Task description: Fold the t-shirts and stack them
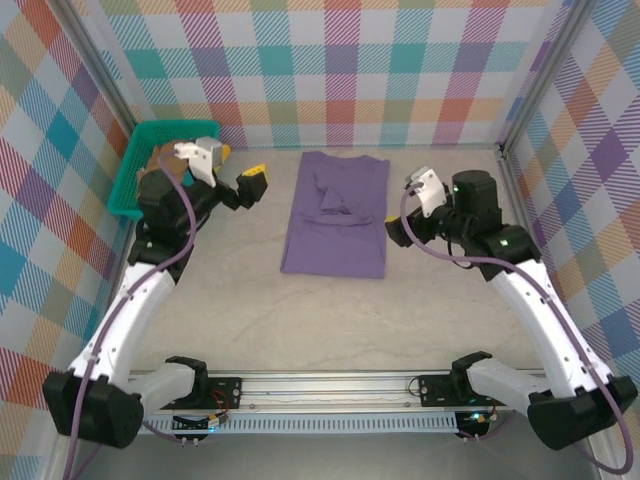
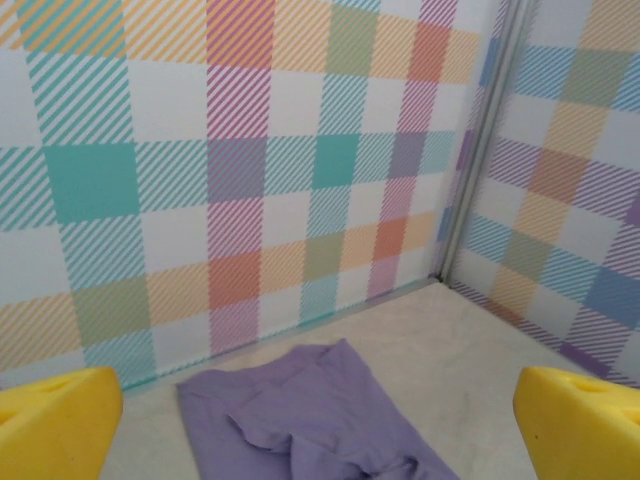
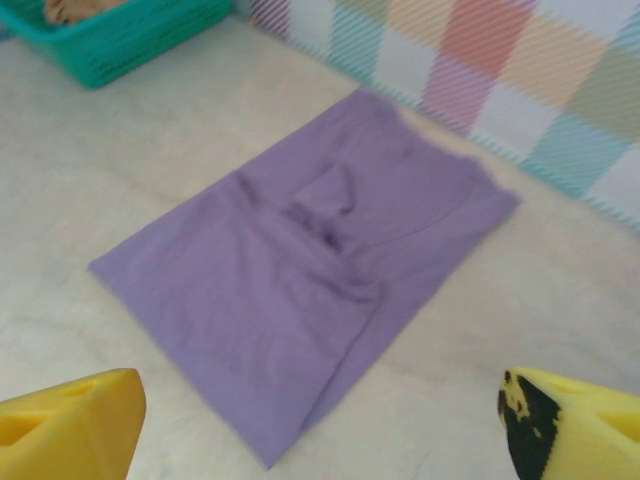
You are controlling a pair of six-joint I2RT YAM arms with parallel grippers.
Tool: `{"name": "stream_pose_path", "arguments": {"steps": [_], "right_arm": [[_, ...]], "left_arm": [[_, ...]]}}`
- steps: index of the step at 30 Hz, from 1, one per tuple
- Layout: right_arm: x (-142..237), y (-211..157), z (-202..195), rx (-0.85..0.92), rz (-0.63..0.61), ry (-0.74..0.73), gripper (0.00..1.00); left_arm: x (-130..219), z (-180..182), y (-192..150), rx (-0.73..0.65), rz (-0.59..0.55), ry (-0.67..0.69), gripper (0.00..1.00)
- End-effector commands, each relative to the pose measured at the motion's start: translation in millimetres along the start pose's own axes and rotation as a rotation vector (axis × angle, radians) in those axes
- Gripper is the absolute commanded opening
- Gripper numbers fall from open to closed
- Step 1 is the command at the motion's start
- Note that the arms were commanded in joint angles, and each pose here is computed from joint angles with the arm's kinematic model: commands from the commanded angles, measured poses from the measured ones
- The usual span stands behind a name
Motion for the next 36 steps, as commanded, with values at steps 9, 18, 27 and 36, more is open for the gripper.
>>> {"name": "stream_pose_path", "arguments": {"steps": [9,18,27,36], "right_arm": [[-29.5,-53.7,25.3,0.243,0.242,0.114,0.89],[-101.0,-118.0,28.2,0.45,0.545,0.157,0.84],[-159.3,-147.6,14.6,0.519,0.731,0.089,0.83],[-195.0,-157.7,3.9,0.521,0.826,0.045,0.75]], "left_arm": [[22.4,-33.1,-35.3,0.174,0.075,-0.218,1.0],[29.0,-29.8,-47.2,0.195,0.089,-0.12,1.0],[24.7,-18.6,-60.5,0.203,0.18,-0.007,0.88],[23.1,-14.7,-65.1,0.206,0.185,0.035,0.87]]}}
Point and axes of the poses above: each hand's point on the last joint's axis, 136 mm out from that joint toward the fingers, its own x axis back along the fingers, its own z axis along the line the jaws close on, y = z × x, the point moved 8 cm from there along x, back along the fingers, and after that the axes turned 15 degrees about -x, right-handed, at the moved point
